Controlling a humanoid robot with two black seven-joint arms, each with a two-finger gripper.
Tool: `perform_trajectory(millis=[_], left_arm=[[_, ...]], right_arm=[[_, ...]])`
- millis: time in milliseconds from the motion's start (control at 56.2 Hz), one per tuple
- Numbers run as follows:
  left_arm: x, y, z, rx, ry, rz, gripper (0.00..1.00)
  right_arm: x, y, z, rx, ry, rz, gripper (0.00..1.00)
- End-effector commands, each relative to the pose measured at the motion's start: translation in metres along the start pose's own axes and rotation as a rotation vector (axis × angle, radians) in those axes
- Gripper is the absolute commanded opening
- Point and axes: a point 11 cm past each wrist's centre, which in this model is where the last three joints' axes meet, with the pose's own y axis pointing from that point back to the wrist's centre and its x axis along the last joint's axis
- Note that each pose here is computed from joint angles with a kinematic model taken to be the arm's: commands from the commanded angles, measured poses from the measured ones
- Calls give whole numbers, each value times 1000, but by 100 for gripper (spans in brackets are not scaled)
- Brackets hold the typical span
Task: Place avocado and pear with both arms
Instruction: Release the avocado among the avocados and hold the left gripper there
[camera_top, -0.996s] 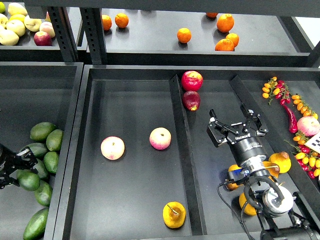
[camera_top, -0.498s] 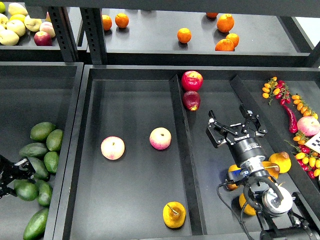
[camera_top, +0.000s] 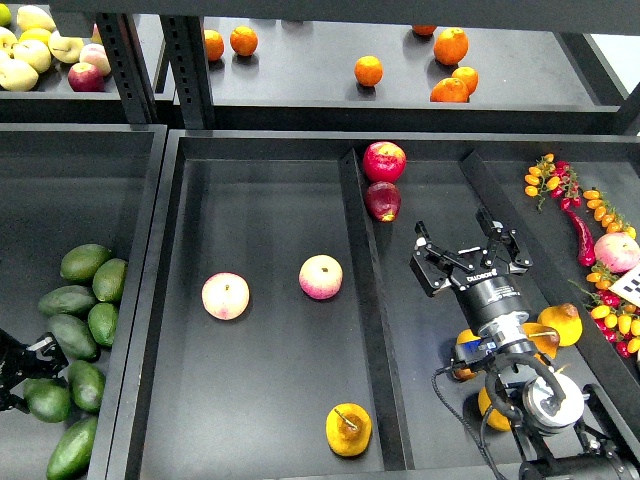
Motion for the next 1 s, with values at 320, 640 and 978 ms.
perform_trajectory(millis=[320,640,978], left_arm=[[-8,-7,-1,6,-5,-22,72],[-7,-5,-1,-1,2,-20,86],[11,28,-3,-81,51,13,96]], right_arm=[[2,0,0,1,0,5,100],[2,0,0,1,0,6,100],[11,1,2,-5,0,33,100]])
